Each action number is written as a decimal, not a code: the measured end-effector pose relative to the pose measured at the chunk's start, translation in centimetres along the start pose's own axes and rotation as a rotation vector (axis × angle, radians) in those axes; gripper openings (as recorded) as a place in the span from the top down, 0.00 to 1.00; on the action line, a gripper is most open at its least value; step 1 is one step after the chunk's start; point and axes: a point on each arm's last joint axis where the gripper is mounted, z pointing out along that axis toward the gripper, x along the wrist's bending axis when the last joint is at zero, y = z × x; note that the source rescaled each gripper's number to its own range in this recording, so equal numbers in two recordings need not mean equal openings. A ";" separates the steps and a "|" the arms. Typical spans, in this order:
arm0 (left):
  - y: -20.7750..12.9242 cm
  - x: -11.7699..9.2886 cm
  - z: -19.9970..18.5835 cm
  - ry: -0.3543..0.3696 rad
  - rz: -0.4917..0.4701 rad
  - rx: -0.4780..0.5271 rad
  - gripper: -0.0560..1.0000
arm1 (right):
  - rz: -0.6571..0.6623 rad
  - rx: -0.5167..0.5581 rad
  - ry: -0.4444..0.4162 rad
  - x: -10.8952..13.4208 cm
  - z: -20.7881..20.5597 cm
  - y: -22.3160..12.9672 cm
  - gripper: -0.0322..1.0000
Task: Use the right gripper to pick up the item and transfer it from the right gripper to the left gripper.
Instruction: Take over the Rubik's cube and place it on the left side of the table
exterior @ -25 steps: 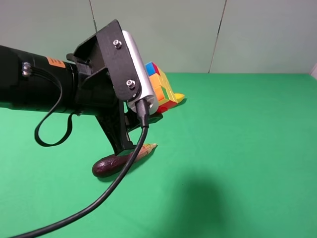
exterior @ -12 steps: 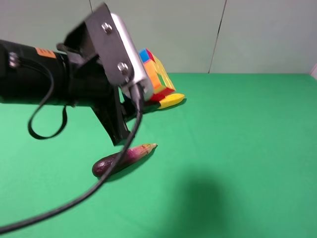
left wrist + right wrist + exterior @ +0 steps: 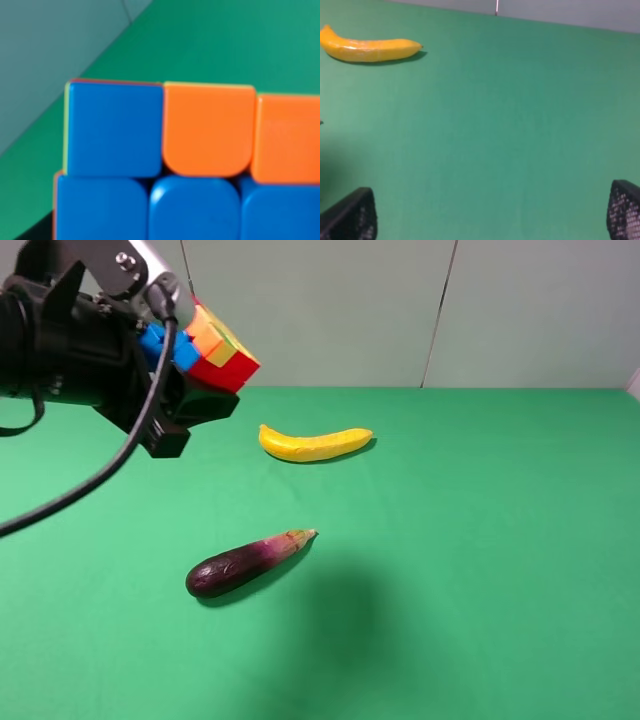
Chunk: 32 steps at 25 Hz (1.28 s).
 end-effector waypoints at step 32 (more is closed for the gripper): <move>-9.2 8.1 0.3 0.197 -0.473 0.486 0.94 | 0.000 0.000 0.000 0.0 0.0 0.0 0.01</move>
